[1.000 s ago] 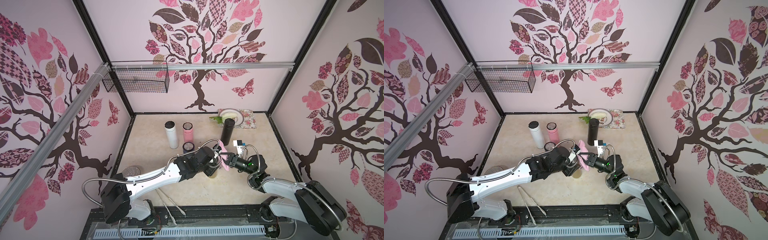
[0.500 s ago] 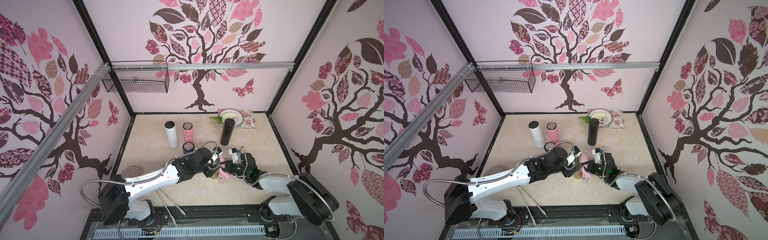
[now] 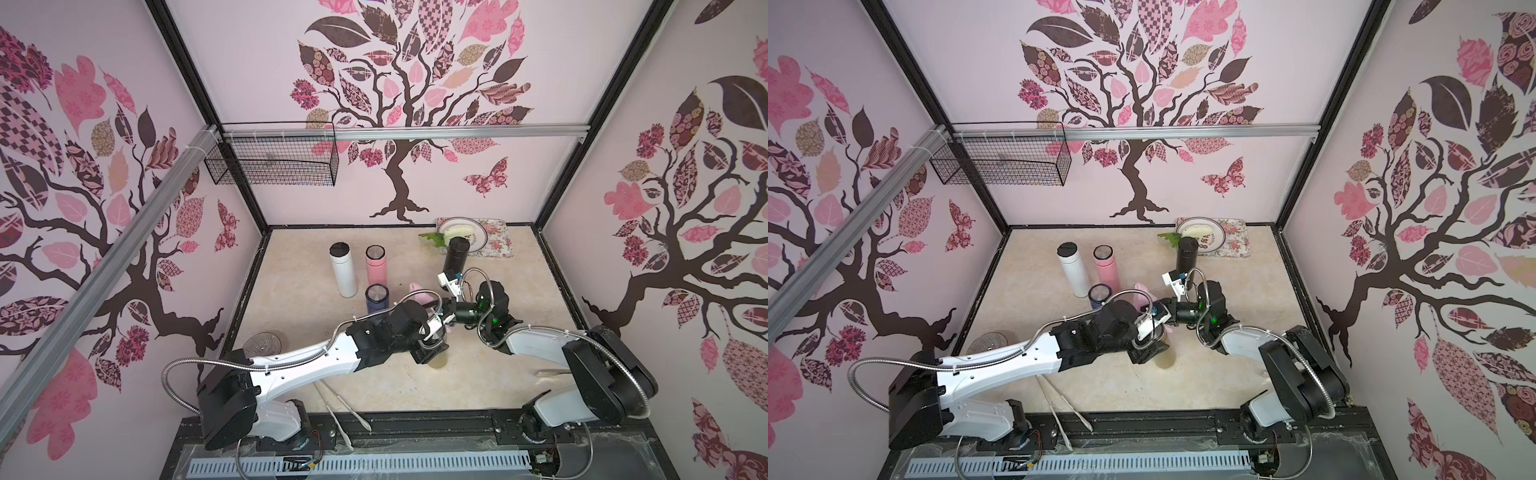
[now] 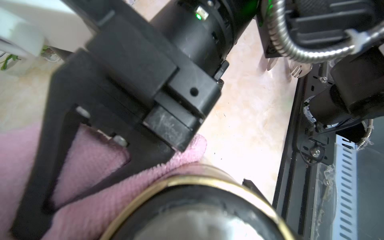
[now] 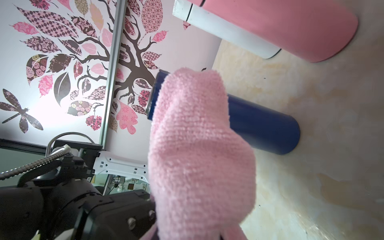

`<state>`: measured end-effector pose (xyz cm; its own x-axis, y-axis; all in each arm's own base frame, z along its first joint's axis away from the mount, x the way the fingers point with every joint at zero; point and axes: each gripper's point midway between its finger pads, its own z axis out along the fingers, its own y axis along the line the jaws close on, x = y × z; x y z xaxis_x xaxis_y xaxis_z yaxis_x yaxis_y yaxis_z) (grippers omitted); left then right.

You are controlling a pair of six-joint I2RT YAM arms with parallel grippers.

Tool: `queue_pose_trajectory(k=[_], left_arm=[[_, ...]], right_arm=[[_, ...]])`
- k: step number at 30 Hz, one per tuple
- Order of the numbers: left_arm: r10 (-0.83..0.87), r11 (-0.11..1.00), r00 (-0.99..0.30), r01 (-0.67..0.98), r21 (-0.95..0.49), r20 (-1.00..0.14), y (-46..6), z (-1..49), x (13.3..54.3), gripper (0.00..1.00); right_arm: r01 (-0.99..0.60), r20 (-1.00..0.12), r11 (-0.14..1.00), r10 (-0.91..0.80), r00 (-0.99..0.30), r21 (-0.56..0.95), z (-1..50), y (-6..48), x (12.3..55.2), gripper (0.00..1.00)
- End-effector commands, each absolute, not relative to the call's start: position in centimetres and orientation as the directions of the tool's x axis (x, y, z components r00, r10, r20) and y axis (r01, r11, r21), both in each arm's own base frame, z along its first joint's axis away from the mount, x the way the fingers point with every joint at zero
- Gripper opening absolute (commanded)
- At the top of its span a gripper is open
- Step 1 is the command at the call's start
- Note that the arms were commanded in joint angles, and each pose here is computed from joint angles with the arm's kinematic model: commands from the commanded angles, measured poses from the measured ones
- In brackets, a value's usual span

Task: Wipe the surface of the thermos
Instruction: Wipe the dirt from the surface of the thermos.

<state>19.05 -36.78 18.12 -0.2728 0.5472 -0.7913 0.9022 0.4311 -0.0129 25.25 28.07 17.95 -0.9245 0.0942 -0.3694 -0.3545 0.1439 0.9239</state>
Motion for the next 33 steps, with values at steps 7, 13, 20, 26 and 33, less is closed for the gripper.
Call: queue_pose_trajectory(k=[7,13,20,26,33], left_arm=[[0.505,0.467,-0.206,0.882,0.065,-0.838,-36.6,19.7,20.7,0.00],[0.517,0.482,-0.209,0.872,0.081,-0.830,-36.5,19.2,21.2,0.00],[0.530,0.481,-0.214,0.873,0.083,-0.821,-37.0,18.5,21.5,0.00],[0.535,0.477,-0.214,0.875,0.083,-0.817,-37.2,18.0,21.5,0.00],[0.550,0.482,-0.217,0.871,0.094,-0.806,-37.1,17.2,21.8,0.00]], right_arm=[[-0.164,-0.168,0.492,-0.036,-0.985,0.855,5.2,24.6,19.6,0.00],[-0.162,-0.190,0.536,-0.004,-0.982,0.828,5.0,24.1,20.4,0.00],[-0.440,-0.451,0.189,0.014,-0.892,0.878,20.0,26.7,20.8,0.00],[-0.463,-0.459,0.027,-0.090,-0.884,0.886,22.3,27.1,18.4,0.00],[-0.289,-0.257,0.364,-0.135,-0.957,0.885,11.5,25.6,18.5,0.00]])
